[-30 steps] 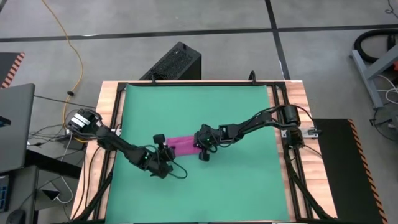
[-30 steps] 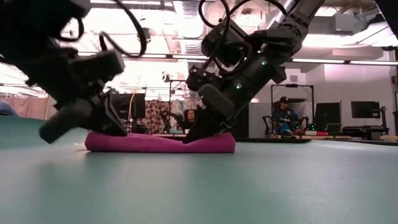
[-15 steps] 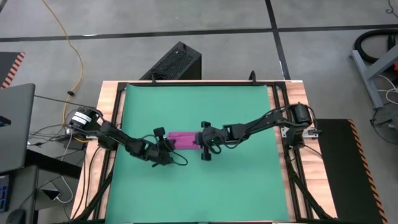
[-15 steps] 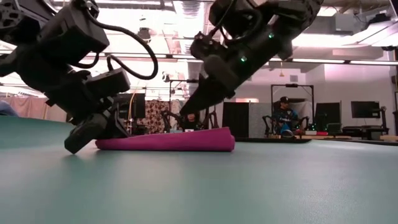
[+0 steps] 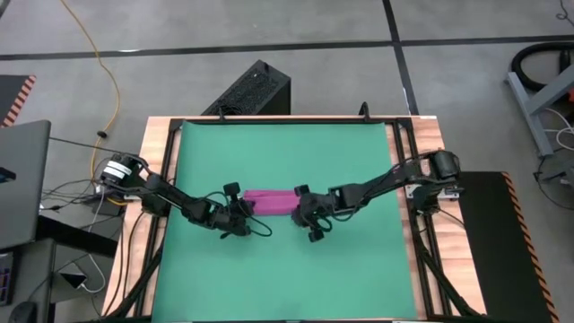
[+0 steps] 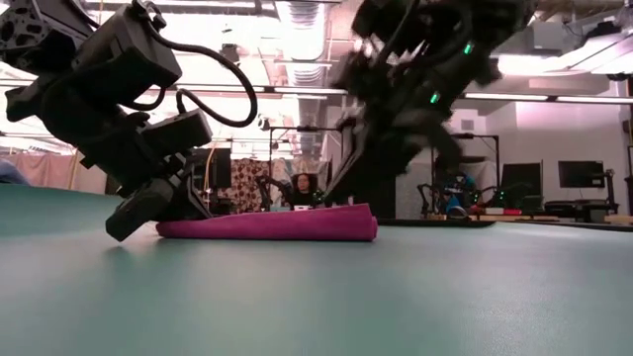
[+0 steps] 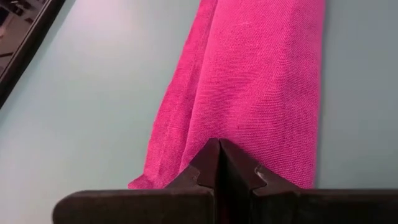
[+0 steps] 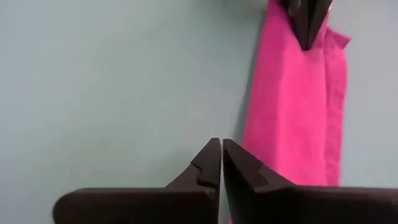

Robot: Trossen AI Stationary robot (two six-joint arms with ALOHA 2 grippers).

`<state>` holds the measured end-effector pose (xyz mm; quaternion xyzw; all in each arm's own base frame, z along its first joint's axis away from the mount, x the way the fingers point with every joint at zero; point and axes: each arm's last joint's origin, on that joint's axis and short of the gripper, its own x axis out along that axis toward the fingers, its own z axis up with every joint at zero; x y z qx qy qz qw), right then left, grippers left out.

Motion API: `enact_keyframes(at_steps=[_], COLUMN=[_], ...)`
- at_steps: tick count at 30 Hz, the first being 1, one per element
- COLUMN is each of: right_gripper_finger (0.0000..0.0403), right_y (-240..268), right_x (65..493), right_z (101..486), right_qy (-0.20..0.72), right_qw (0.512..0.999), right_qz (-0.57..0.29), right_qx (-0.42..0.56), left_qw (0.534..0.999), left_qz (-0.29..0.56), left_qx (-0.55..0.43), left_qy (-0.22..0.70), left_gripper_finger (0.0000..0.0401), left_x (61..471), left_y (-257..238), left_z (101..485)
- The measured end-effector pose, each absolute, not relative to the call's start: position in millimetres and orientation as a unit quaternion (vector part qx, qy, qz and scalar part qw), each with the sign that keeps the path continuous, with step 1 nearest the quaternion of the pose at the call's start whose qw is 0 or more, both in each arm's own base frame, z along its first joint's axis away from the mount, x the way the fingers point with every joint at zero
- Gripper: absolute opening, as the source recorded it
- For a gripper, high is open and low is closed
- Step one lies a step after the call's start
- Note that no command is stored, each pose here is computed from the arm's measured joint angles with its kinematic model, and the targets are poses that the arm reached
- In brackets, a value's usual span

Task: Roll towel
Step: Roll the pink towel

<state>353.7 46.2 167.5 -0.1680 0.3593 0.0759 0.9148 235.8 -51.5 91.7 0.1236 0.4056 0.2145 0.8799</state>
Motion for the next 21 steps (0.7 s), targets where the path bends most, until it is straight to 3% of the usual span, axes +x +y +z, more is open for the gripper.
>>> enact_keyframes(at_steps=[8, 21], right_gripper_finger=[0.0088, 0.0172], right_y=[32, 31], right_x=[330, 358], right_z=[218, 174], right_qy=[0.340, 0.334], right_qw=[0.922, 0.924], right_qz=[0.052, 0.082], right_qx=[-0.176, -0.168], left_qw=[0.886, 0.916], left_qz=[0.204, 0.192], left_qx=[0.104, 0.088], left_qy=[0.404, 0.341], left_gripper_finger=[0.0000, 0.0000], left_x=[239, 239], left_y=[-49, -55], left_z=[95, 141])
